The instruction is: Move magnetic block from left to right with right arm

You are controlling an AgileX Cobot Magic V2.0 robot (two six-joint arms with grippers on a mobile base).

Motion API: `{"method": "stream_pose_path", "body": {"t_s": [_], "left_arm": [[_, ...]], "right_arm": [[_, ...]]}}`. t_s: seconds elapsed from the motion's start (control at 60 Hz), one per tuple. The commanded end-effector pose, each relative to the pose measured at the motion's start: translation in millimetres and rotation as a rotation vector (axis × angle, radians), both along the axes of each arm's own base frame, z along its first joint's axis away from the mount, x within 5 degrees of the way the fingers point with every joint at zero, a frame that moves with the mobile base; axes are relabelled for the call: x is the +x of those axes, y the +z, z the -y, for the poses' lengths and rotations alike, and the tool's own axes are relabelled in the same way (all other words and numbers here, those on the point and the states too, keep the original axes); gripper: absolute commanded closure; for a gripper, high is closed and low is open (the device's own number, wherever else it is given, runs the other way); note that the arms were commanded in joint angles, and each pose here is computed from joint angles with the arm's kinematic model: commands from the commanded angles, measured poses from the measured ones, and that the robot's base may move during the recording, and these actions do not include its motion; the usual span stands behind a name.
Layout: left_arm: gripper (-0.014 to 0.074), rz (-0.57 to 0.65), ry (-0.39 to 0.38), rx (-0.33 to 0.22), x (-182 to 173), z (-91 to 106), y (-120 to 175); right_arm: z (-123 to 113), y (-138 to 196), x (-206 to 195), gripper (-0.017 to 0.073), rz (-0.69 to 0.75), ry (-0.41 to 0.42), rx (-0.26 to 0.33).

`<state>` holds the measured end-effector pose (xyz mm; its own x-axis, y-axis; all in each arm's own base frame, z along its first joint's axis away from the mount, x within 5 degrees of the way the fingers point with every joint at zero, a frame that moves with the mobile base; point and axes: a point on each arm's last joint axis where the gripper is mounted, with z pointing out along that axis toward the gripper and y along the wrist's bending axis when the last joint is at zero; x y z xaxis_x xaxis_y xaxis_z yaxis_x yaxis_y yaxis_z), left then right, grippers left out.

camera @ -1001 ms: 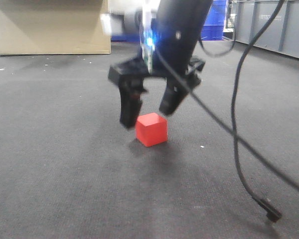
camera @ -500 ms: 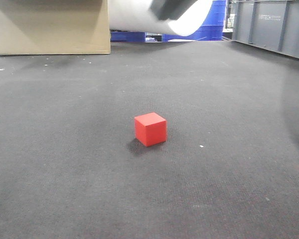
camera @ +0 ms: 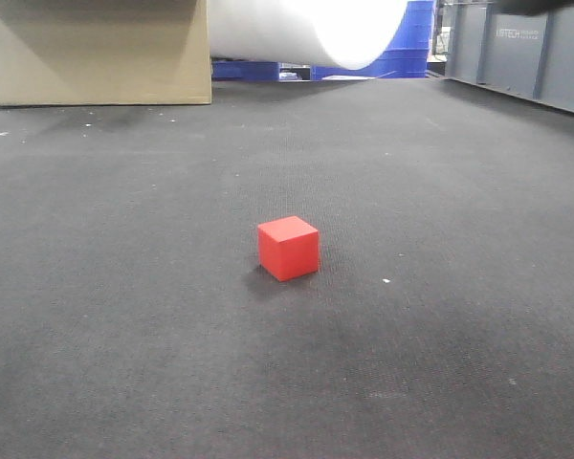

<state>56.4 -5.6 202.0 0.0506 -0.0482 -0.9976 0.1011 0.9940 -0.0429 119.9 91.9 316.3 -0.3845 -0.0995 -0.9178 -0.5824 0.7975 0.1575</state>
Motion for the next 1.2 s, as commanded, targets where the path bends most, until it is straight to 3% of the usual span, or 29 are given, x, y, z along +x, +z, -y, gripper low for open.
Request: {"method": "stream_pose_path", "body": {"t_s": [0.0,0.317,0.934,1.051,1.184], "left_arm": [[0.071,0.092,0.001,-0.013,-1,-0.2,6],[0.071,0.092,0.001,-0.013,-1,-0.2,6],[0.071,0.092,0.001,-0.013,-1,-0.2,6],[0.071,0.092,0.001,-0.013,-1,-0.2,6],[0.071,0.092,0.001,-0.013,-1,-0.2,6]], "right_arm": [[13,9,-15,0.049,0.132,-0.036,0.128],[39,1,-54,0.0492,0.224,-0.02,0.185],[40,-5,-56,0.0492,0.21,-0.018,0.167],[45,-12,-53,0.0492,0.199,-0.092,0.148],[62,-24,-51,0.0492,0.222,-0.29,0.126]]}}
